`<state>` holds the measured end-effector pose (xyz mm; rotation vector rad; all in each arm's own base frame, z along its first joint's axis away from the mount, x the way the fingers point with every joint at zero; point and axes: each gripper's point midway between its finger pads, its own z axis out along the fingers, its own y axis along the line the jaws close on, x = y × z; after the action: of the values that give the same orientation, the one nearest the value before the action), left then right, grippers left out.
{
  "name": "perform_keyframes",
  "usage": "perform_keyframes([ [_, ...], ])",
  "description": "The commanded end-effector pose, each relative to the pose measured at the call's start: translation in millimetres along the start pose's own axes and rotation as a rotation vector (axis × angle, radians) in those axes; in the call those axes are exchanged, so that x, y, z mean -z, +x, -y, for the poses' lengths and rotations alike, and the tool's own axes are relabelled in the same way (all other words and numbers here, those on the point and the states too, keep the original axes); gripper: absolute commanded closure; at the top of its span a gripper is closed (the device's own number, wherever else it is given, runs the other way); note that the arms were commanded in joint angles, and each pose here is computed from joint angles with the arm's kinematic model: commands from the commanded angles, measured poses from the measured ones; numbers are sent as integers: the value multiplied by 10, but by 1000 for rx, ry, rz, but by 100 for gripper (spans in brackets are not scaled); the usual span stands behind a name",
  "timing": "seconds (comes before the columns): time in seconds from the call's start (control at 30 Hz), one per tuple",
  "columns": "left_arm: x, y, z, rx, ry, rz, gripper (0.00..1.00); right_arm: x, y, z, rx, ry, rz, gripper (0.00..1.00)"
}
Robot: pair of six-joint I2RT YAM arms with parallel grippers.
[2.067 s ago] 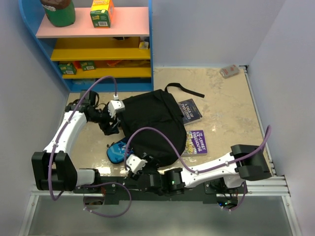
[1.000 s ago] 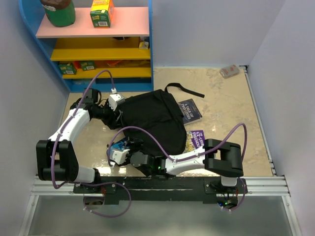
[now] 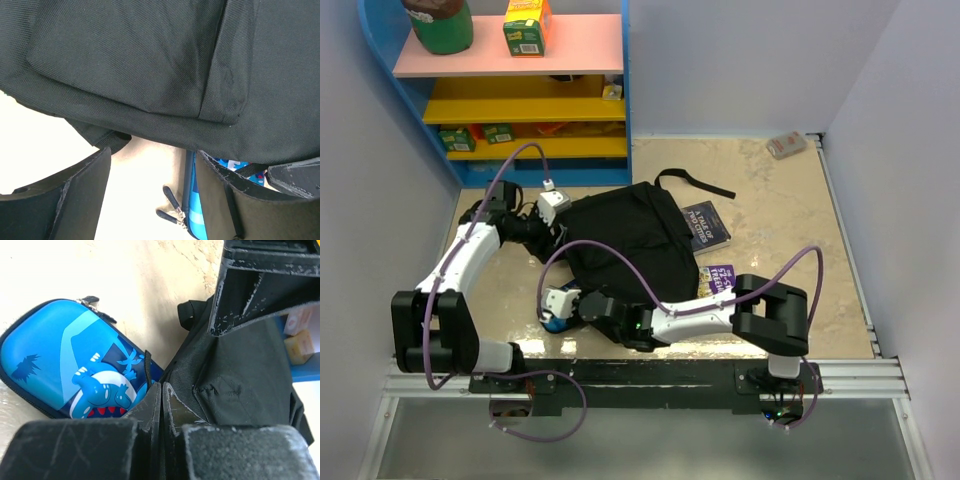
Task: Pack the student bag
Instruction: Unzip the student bag at the center of the board.
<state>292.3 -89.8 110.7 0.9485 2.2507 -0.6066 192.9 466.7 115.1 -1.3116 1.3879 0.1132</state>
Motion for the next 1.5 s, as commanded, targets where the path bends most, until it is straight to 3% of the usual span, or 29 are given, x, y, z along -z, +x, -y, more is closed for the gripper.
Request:
perform_keyframes([
  [0.0,141,-140,23,-40,-16,41,28,160,-292,278,-127,51,70,100],
  [0.33,354,-424,240,-93,45,124,27,574,-429,633,-349,143,129,100],
  [0.67,524,-617,883,-389,286,270,17,827,-296,705,-516,218,111,100],
  [1.03,235,-568,1300,-627,387,321,12,1025,-400,942,-671,298,147,100],
  [1.3,25,-637,1462,-618,408,319,12,1086,-382,973,-712,304,155,100],
  [1.37,-71,-557,1444,-616,406,281,15,1108,-380,988,-725,307,158,100],
  [1.4,-107,-524,1496,-628,422,267,21,1129,-372,1000,-729,308,159,100],
  [1.43,-150,-443,1524,-621,441,232,40,1137,-370,997,-731,308,159,100],
  [1.47,-180,-402,1518,-640,436,206,48,1151,-360,1018,-733,319,157,100],
])
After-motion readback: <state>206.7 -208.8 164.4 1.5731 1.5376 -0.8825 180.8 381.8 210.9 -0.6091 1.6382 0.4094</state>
